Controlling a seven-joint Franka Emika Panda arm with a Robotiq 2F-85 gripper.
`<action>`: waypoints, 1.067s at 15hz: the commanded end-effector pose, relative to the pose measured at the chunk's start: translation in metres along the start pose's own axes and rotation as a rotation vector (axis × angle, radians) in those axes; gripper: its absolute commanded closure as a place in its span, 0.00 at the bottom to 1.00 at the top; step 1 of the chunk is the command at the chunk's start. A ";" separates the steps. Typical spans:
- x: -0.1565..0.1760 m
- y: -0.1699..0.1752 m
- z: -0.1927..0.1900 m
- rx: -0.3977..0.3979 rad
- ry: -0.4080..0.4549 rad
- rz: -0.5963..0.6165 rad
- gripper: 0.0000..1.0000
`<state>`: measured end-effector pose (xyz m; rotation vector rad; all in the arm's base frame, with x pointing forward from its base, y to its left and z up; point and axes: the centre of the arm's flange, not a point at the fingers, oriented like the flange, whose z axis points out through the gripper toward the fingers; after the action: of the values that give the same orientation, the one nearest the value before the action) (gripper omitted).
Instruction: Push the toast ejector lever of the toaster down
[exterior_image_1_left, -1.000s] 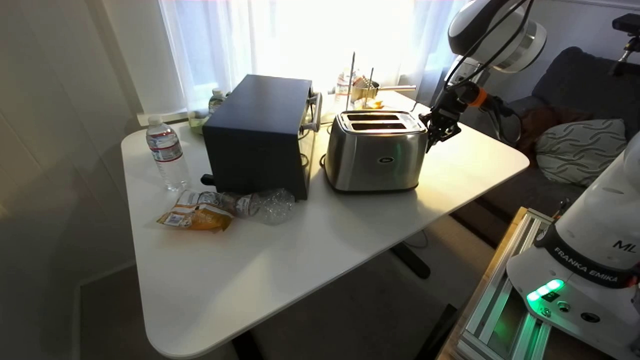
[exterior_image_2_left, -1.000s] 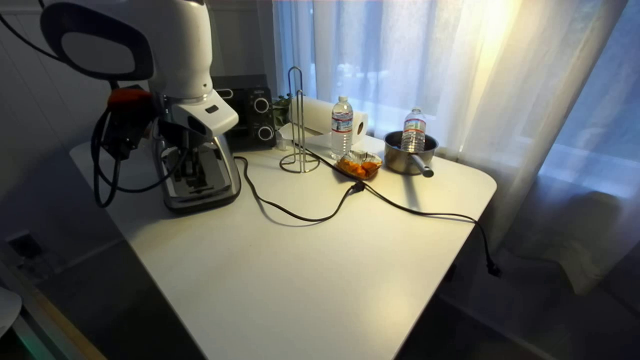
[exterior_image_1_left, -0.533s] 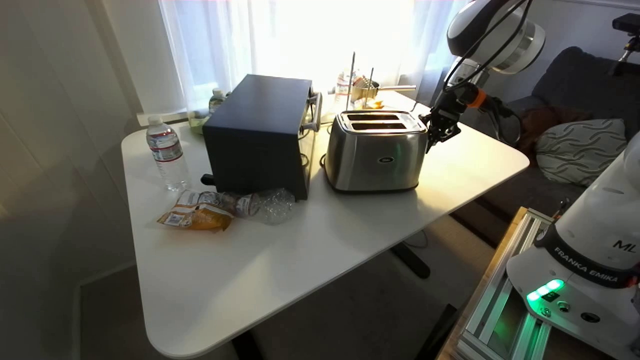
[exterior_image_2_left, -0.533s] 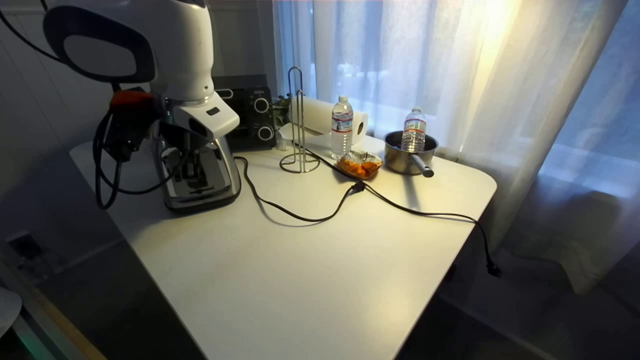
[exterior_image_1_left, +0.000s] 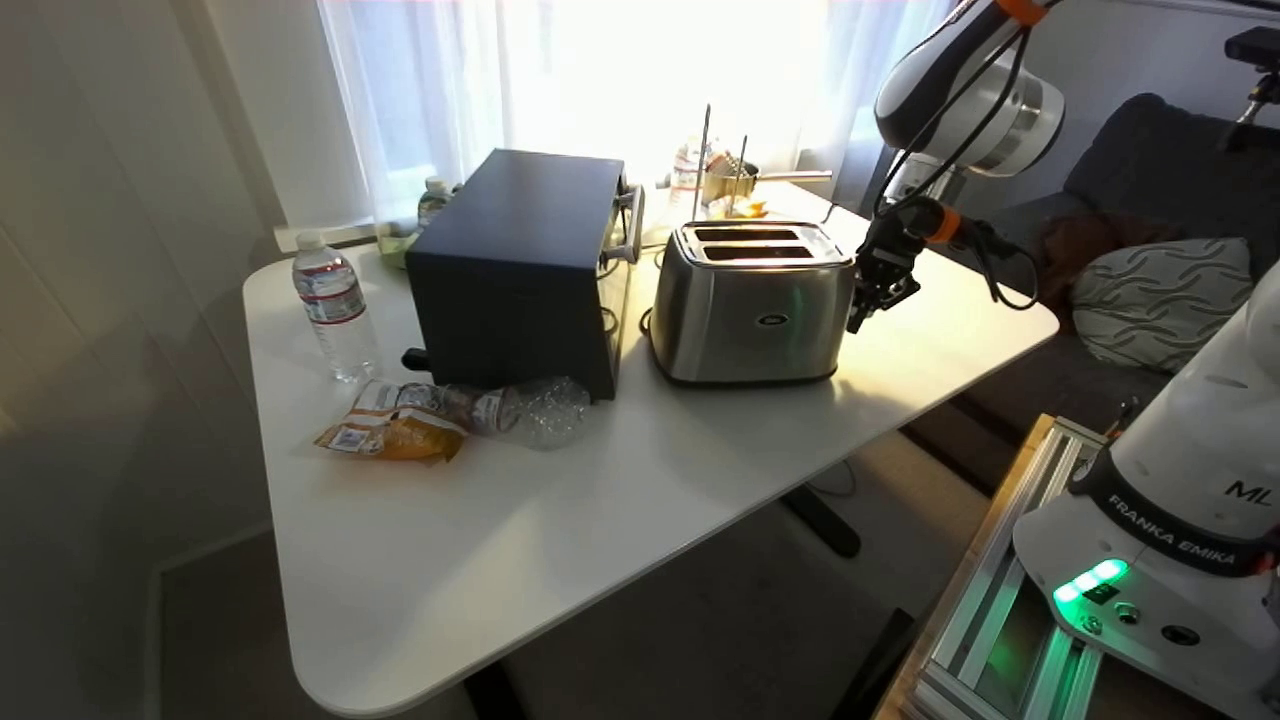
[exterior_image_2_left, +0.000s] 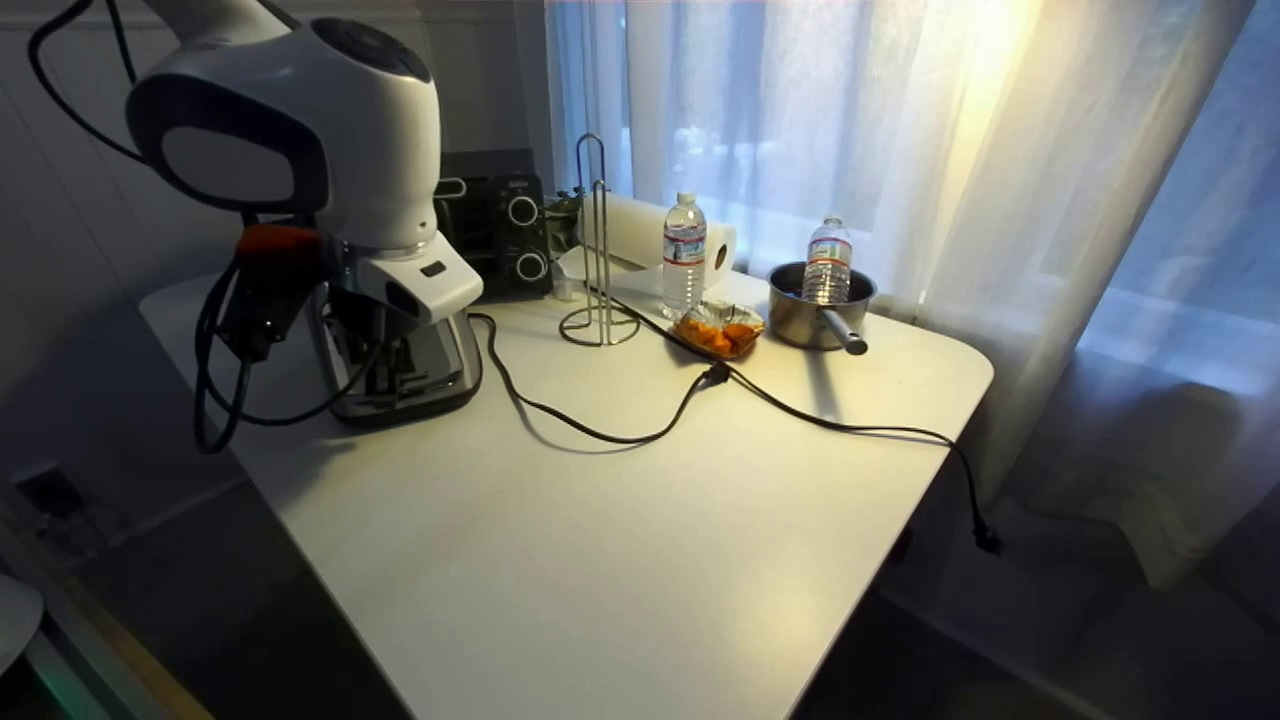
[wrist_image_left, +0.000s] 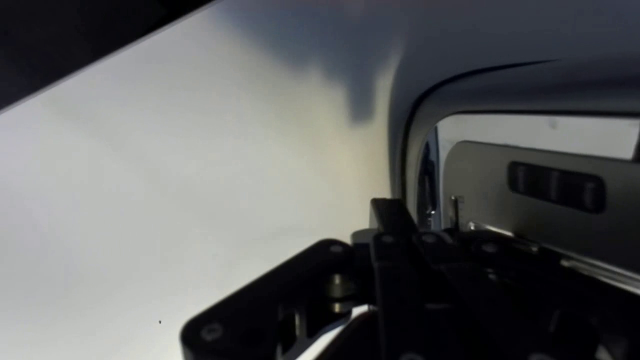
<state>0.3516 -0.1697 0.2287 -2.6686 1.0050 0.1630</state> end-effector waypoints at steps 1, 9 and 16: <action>0.009 -0.005 0.024 -0.014 -0.014 -0.002 1.00; 0.020 -0.009 0.011 -0.018 0.018 -0.002 1.00; 0.021 -0.003 0.036 -0.079 0.016 -0.009 1.00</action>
<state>0.3656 -0.1793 0.2191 -2.7067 1.0180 0.1418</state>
